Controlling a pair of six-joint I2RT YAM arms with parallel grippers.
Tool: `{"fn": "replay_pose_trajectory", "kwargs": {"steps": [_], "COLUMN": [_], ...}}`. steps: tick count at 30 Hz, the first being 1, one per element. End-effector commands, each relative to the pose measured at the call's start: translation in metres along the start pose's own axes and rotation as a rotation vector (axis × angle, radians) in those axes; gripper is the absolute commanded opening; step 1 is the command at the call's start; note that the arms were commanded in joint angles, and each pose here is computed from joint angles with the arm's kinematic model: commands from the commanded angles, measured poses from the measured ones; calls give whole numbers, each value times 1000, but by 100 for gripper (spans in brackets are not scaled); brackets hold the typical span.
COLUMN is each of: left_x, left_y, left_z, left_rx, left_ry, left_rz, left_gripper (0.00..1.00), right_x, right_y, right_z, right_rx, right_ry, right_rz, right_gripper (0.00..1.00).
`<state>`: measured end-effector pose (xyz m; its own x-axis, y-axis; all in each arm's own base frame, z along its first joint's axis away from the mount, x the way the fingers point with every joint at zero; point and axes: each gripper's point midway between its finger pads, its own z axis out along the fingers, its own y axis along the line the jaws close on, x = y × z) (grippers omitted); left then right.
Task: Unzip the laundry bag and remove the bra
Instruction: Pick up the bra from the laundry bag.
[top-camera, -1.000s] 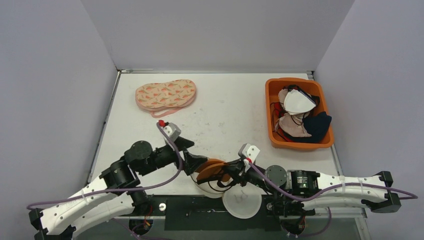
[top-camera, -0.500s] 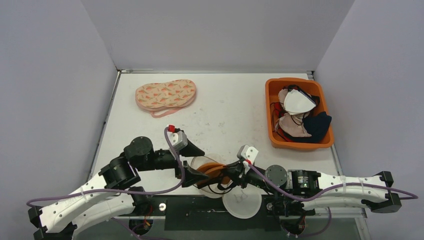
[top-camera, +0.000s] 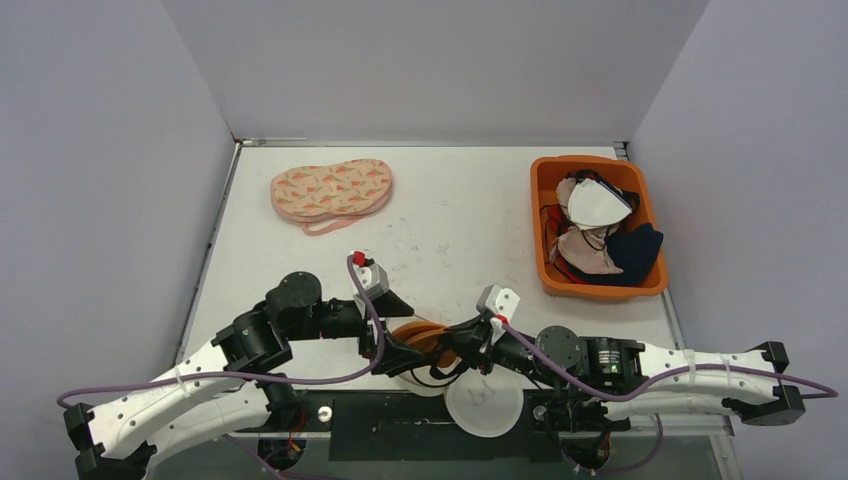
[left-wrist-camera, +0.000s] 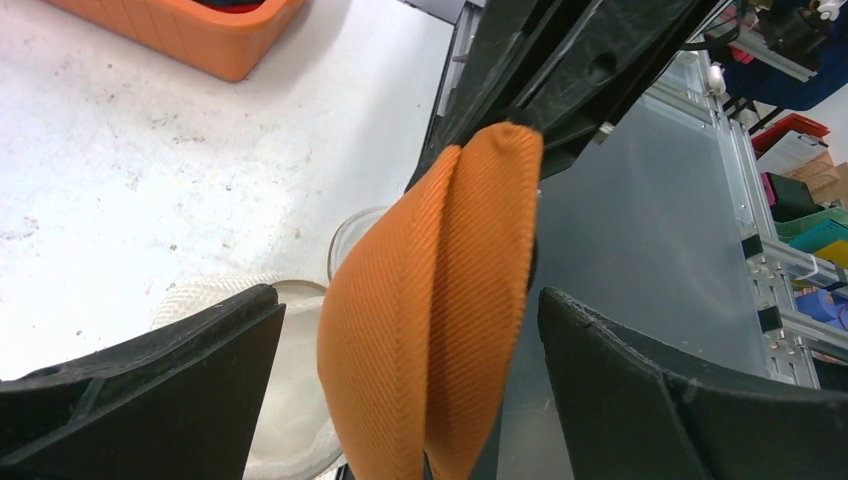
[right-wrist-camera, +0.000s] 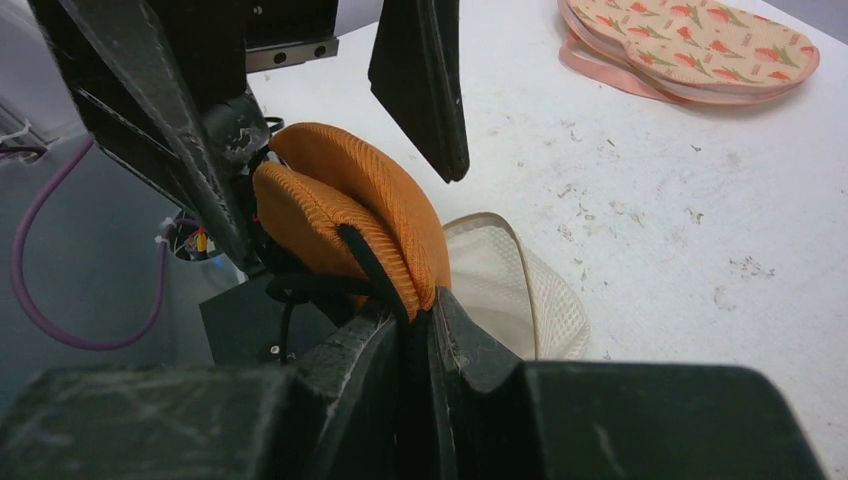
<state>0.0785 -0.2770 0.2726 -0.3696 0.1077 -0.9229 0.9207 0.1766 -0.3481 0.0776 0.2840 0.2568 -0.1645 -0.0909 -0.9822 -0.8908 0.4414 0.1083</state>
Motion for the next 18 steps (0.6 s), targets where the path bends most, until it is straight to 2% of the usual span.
{"fn": "replay_pose_trajectory", "kwargs": {"steps": [1, 4, 10, 11, 12, 13, 15, 18], "left_x": [-9, -5, -9, -12, -15, -19, -26, -41], "left_y": [4, 5, 2, 1, 0, -1, -2, 1], "left_z": [2, 4, 6, 6, 5, 5, 3, -3], "left_rx": [-21, -20, -7, -3, 2, 3, 6, -6], "left_ry": [-27, -6, -19, -34, -52, -78, -146, -301], "left_rz": [12, 7, -5, -7, -12, -12, -20, -48], "left_gripper": [97, 80, 19, 10, 3, 0, 0, 0], "right_x": [-43, -46, -47, -47, -48, -49, -58, -75], "right_y": [10, 10, 8, 7, 6, 5, 6, 11], "right_z": [-5, -6, -5, -5, -5, -5, -8, -15], "right_rx": [-41, -42, -25, -20, -13, -3, -9, -36], "right_ry": [-119, -127, -131, -131, -135, -139, -165, -213], "right_rz": [49, 52, 74, 83, 94, 108, 161, 235], "right_gripper": [5, 5, 8, 16, 29, 45, 73, 99]}}
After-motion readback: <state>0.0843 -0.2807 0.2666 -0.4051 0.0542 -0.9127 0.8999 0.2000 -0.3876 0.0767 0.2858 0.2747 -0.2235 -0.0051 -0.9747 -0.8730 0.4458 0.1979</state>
